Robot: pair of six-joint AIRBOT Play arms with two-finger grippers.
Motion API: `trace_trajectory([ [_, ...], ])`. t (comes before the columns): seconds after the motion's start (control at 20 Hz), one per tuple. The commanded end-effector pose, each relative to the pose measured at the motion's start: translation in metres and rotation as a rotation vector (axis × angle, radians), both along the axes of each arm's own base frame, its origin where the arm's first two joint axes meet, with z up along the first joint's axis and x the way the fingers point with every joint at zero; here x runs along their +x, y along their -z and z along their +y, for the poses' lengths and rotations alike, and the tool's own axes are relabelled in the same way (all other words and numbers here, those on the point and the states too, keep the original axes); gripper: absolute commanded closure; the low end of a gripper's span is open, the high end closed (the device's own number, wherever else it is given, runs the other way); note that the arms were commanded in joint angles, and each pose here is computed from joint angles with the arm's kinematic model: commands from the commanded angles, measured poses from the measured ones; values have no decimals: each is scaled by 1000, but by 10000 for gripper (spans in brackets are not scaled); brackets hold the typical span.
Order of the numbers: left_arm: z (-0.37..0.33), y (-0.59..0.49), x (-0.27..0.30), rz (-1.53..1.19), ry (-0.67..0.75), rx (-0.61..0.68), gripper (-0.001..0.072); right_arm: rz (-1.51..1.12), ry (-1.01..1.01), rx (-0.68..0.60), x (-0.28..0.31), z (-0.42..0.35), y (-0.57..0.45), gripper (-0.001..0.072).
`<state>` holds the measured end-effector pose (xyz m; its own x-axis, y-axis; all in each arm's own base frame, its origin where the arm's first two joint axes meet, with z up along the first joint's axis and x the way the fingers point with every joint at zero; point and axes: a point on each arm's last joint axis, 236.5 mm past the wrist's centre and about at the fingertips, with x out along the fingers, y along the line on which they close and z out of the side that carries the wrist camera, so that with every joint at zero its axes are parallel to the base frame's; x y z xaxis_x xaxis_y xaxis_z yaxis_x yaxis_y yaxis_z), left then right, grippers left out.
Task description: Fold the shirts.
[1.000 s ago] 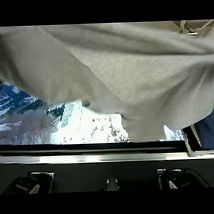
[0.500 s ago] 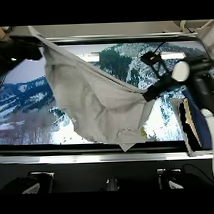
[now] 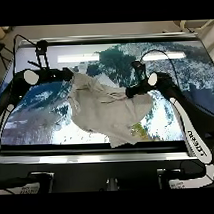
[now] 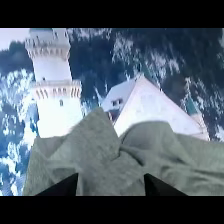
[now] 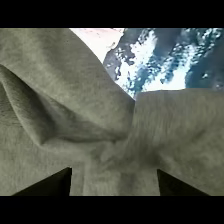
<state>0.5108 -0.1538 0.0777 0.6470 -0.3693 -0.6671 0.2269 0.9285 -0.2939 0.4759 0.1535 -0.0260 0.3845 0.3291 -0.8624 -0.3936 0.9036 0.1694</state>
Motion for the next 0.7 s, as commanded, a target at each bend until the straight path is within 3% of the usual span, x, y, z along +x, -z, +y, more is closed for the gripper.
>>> trace_trajectory([
  [0.0, 12, 41, -63, 348, 86, 6, 186, 0, -38, -11, -5, -56, -38, 95],
  [0.2, 35, 75, -158, 700, 130, 8, 186, 109, 165, -9, -37, -195, -49, 98],
  [0.3, 18, 100, -202, 770, 127, -68, 184, 246, 191, 27, -71, -226, -30, 107],
  [0.45, -23, 131, -251, 834, 93, -250, 182, 347, 188, 80, -92, -227, -2, 106],
  [0.65, -55, 160, -265, 834, 39, -327, 182, 380, 88, 137, -88, -193, 21, 56],
])
